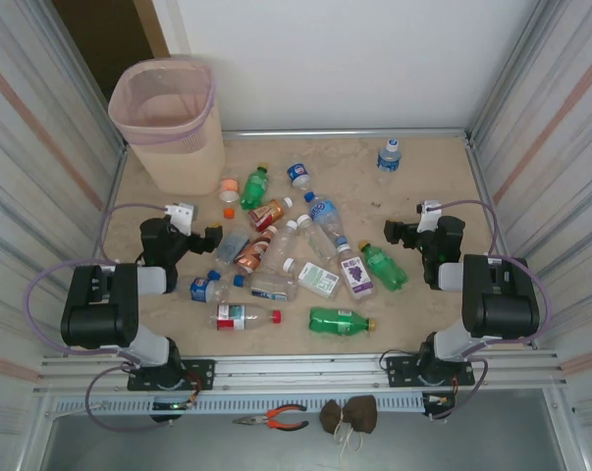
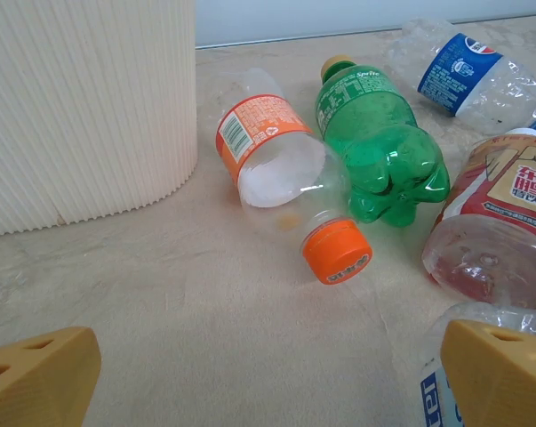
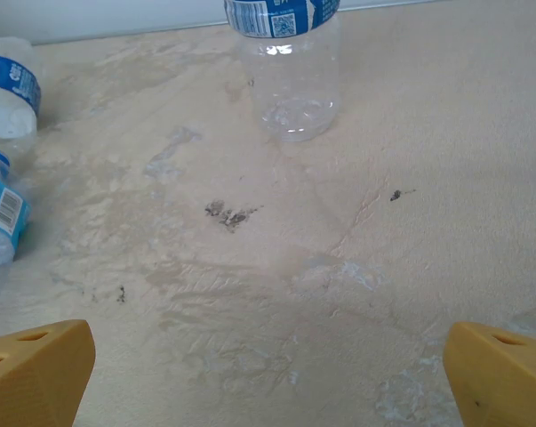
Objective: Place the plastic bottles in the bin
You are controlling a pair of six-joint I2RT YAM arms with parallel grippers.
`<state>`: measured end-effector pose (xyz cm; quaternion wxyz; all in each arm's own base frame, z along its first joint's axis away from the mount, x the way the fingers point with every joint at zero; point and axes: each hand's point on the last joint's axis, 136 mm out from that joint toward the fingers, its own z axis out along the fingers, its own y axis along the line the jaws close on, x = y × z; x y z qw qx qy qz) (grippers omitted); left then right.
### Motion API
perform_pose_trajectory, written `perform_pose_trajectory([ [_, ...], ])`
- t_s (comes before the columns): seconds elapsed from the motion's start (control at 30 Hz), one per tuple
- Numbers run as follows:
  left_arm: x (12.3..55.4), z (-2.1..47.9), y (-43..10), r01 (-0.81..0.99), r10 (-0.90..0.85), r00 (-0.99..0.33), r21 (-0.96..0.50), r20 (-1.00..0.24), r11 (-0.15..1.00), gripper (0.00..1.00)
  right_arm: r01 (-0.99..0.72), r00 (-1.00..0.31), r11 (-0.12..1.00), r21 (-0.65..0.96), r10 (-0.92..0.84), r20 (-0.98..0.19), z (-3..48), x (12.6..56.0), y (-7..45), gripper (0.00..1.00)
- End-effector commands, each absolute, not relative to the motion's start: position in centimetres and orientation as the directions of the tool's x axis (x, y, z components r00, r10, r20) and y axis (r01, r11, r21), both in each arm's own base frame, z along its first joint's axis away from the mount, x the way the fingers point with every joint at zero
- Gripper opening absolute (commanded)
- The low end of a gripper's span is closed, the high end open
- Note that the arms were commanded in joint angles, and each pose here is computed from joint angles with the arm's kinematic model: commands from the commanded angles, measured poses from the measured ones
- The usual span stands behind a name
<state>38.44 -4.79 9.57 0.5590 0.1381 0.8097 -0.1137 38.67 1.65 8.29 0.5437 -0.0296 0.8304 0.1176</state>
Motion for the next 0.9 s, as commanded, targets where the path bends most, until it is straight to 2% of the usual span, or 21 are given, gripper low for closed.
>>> perform_pose_trajectory([
  [0.0, 38.24, 9.81, -4.99, 0.374, 0.117, -0.312, -0.009, -0.943, 0.927, 0.99, -0.203, -0.389, 0.968, 0.149, 0.060, -0.919, 8.57, 38.58, 1.89, 0.99],
  [0.87, 38.32, 9.77, -4.80, 0.363, 0.106, -0.318, -0.018, -0.942, 0.932, 0.99, -0.194, -0.387, 0.967, 0.164, 0.078, -0.919, 8.67, 38.66, 1.51, 0.99],
])
